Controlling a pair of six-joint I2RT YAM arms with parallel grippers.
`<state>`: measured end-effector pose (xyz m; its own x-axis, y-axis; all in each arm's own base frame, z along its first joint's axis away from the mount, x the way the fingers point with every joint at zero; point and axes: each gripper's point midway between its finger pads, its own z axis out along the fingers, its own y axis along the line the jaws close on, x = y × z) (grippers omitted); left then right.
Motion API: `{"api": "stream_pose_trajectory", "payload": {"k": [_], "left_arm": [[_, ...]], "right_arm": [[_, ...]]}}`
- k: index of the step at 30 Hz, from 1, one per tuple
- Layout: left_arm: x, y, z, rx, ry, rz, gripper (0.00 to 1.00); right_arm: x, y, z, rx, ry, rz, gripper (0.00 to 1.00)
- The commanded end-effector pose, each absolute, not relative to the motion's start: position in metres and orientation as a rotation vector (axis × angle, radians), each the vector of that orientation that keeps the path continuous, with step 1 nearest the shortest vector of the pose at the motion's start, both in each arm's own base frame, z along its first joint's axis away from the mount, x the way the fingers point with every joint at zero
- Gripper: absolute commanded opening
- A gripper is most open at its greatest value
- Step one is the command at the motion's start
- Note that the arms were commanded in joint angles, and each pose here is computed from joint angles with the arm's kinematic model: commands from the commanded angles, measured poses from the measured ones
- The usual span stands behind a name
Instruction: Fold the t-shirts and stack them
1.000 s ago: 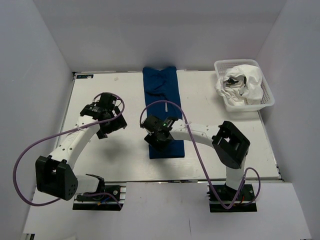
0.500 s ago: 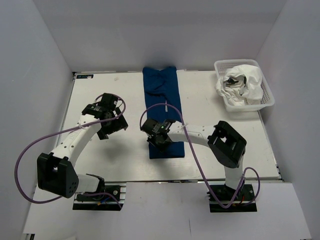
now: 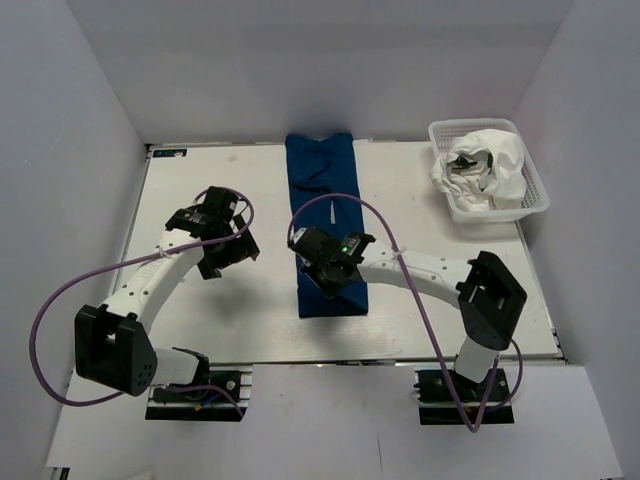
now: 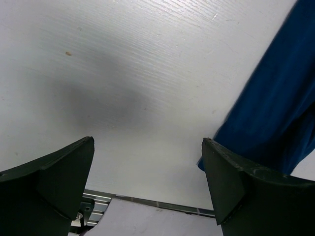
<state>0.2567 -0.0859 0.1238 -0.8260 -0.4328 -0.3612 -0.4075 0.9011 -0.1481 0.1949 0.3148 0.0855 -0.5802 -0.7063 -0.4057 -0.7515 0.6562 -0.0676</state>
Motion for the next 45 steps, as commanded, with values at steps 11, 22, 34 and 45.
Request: {"api": "stream_pose_trajectory", "payload": {"k": [11, 22, 34, 45], "left_arm": [[0.258, -0.094, 0.110, -0.577, 2.706, -0.128, 1.00], [0.259, -0.097, 0.106, -0.563, 2.727, -0.141, 1.00], [0.258, -0.100, 0.109, -0.544, 2.718, -0.176, 1.00], [0.256, -0.103, 0.107, -0.529, 2.736, -0.190, 1.00]], "right_arm": [[0.144, 0.241, 0.065, -1.320, 2.635, -0.054, 0.00], [0.147, 0.257, 0.041, -1.248, 2.635, -0.012, 0.00], [0.175, 0.291, 0.114, -1.015, 2.467, 0.175, 0.00], [0.179, 0.307, 0.094, -1.143, 2.475, 0.135, 0.00]]}}
